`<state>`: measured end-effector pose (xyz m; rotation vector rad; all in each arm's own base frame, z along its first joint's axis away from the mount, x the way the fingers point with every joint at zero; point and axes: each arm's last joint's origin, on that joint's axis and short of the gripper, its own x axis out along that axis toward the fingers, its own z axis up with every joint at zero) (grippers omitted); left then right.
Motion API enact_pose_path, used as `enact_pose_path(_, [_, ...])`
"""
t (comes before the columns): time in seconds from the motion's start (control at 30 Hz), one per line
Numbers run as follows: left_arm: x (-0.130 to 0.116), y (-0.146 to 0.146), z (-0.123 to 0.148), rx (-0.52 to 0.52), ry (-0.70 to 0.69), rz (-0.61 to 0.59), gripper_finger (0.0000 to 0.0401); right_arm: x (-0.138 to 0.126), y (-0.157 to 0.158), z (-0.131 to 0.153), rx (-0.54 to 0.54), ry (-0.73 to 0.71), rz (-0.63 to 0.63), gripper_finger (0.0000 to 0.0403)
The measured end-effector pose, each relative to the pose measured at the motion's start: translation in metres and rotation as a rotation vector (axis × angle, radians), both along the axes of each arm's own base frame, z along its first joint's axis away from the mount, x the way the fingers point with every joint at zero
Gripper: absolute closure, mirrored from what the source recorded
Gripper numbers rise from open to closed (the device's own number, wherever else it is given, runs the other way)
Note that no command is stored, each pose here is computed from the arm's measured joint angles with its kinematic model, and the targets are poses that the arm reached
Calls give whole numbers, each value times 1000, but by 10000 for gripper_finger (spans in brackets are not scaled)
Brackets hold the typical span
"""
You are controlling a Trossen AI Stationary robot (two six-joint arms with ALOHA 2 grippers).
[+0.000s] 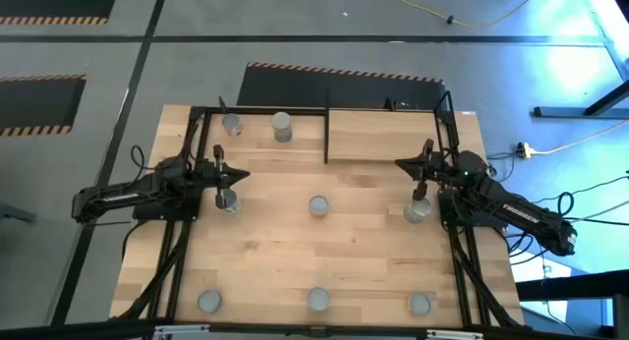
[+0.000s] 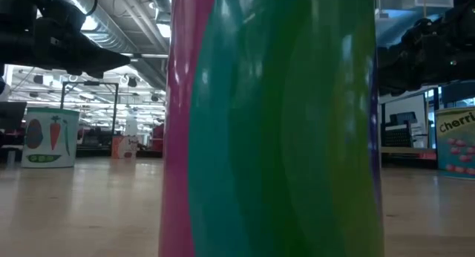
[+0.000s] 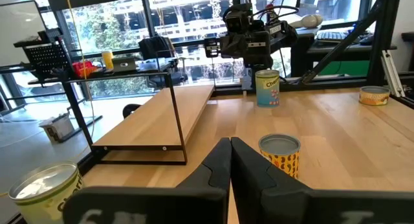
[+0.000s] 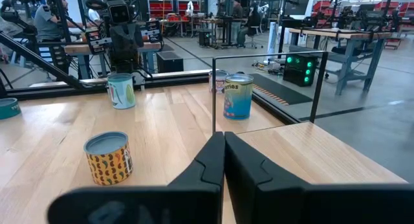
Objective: Pick and place cans onto a shelf
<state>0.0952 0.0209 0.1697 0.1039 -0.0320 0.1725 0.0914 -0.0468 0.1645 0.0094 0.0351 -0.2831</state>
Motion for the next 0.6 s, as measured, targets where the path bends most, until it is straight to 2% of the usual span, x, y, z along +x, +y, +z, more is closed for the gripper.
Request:
enact_pose_path(0.37, [0,0,0,-4,-1,0,401,0,0,0,0,0,0,389])
enact_pose_path(0.6, [0,1,3,-122,-55,17,401,0,0,0,1,0,0,389])
